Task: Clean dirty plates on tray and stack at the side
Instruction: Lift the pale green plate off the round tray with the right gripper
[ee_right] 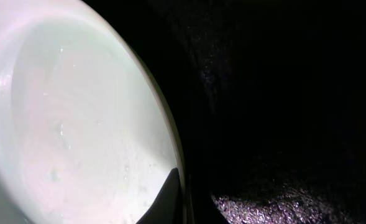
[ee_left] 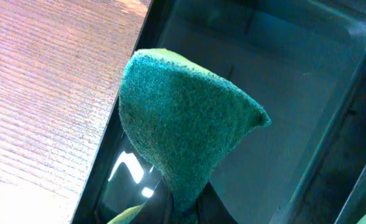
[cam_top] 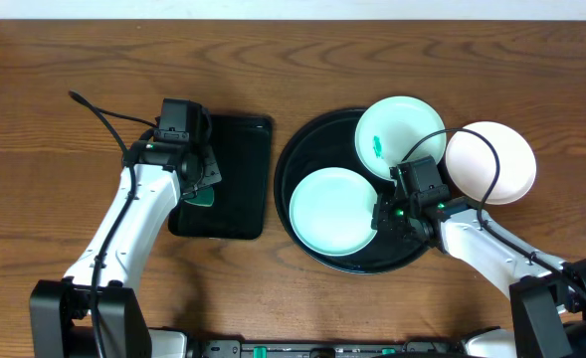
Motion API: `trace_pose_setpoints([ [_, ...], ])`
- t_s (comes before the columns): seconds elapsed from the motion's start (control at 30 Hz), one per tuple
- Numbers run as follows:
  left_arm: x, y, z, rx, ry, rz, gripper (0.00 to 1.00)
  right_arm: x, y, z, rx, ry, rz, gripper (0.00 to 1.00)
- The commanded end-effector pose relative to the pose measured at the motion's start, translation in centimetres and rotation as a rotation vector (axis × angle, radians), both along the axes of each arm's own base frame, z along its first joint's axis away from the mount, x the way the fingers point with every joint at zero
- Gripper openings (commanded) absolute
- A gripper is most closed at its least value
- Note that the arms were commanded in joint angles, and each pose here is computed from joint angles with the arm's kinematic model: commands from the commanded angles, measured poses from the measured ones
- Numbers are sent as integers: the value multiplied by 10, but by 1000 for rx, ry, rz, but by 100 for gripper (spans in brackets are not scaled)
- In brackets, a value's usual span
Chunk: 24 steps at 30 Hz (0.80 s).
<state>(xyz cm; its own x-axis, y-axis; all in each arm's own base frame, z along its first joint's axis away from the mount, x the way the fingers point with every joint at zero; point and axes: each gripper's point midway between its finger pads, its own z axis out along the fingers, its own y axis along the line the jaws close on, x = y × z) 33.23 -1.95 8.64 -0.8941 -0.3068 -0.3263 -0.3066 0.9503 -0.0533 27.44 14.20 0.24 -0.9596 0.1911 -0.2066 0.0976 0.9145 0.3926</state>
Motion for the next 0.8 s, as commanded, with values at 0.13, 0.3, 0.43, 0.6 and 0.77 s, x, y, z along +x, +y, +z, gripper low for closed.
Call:
trace_pose_setpoints([
  [0.13,-2,0,2,-4,-2,6,8,1,8,16,8,55,17,1],
  [0.3,-2,0,2,-4,-2,6,7,8,11,37,-2,66,34,1],
  [0.43,-2,0,2,-4,-2,6,7,15,13,56,-6,68,43,1],
  [0.6,-2,0,2,-4,-2,6,8,25,17,80,-3,56,43,1],
  [0.77,-2,0,2,-4,-2,6,8,41,22,105,14,7,41,1],
])
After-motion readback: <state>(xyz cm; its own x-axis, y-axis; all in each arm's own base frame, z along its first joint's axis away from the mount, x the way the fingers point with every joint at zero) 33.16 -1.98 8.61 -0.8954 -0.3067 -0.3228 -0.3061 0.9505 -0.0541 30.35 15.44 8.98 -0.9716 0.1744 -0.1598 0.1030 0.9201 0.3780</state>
